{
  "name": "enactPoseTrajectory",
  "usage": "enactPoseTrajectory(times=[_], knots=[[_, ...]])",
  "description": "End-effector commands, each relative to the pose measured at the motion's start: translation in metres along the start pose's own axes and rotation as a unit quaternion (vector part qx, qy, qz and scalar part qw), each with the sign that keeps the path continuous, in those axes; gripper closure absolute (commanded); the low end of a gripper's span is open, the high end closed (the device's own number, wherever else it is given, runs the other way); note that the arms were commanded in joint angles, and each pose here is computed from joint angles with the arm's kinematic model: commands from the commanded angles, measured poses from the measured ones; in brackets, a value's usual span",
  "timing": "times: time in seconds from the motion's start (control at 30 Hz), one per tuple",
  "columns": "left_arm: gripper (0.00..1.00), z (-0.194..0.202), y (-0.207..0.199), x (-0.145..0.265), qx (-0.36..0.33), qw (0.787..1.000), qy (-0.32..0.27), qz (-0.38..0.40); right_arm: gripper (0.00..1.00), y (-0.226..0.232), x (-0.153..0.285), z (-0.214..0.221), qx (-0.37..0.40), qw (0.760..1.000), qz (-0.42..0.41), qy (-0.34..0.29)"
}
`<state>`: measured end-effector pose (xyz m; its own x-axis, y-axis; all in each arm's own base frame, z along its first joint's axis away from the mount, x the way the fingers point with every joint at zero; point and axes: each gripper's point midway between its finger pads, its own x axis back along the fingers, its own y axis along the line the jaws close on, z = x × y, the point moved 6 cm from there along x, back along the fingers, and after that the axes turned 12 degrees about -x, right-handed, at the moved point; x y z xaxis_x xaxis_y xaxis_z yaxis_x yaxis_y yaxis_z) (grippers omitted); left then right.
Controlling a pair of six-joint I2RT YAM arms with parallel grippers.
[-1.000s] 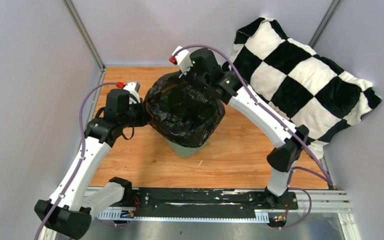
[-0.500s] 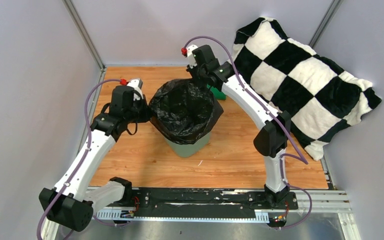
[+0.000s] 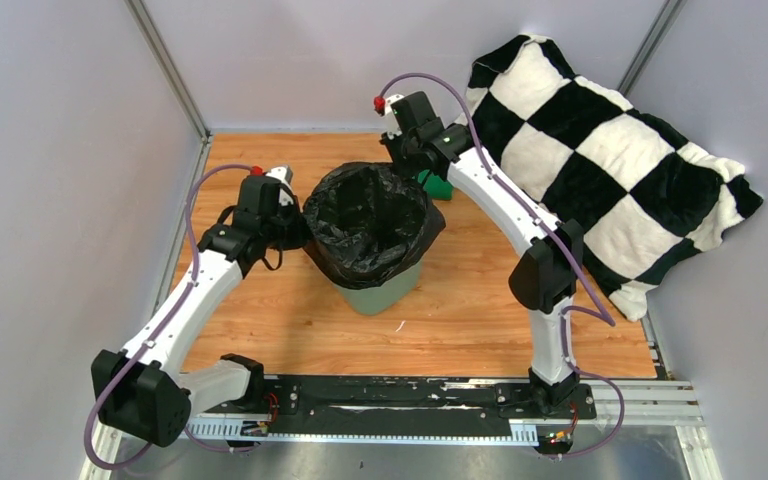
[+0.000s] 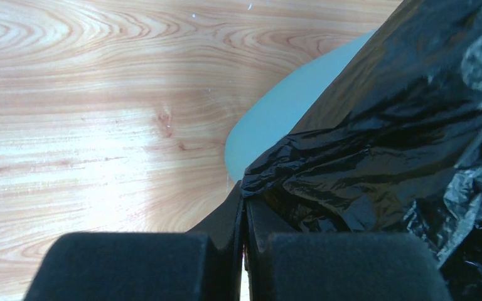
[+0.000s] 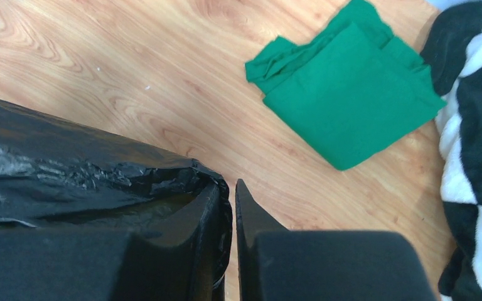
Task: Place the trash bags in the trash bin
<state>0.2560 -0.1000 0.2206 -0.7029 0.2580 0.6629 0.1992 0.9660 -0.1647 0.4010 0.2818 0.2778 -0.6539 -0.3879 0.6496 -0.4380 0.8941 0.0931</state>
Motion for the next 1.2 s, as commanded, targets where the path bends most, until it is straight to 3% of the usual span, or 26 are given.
enactPoseTrajectory(times=[0.0, 0.17, 0.4, 0.57, 0.77, 0.83, 1.17], knots=[[0.99, 0.005, 0.000, -0.007, 0.006, 1.000, 0.000, 0.001, 0.83, -0.015, -0.009, 0.026, -0.037, 0.997, 0.011, 0.060], [1.00, 0.014, 0.001, -0.012, 0.009, 1.000, 0.014, 0.000, 0.79, -0.013, -0.009, 0.029, -0.046, 0.996, -0.005, 0.070], [1.00, 0.029, 0.003, -0.010, 0.013, 1.000, 0.024, 0.001, 0.82, -0.016, -0.007, 0.032, -0.058, 0.995, 0.009, 0.083], [1.00, 0.032, 0.001, -0.004, 0.014, 1.000, 0.020, 0.012, 0.76, -0.016, 0.014, 0.021, -0.063, 0.996, 0.008, 0.066], [1.00, 0.032, -0.004, -0.001, 0.013, 0.999, 0.019, 0.033, 0.41, -0.014, 0.051, 0.009, -0.074, 0.996, 0.003, 0.044], [1.00, 0.030, -0.005, 0.002, 0.013, 0.999, 0.013, 0.037, 0.35, -0.014, 0.066, 0.005, -0.078, 0.996, 0.001, 0.032], [1.00, 0.026, -0.009, 0.006, 0.012, 0.999, 0.003, 0.051, 0.28, -0.018, 0.134, 0.015, -0.081, 0.997, 0.009, -0.003]])
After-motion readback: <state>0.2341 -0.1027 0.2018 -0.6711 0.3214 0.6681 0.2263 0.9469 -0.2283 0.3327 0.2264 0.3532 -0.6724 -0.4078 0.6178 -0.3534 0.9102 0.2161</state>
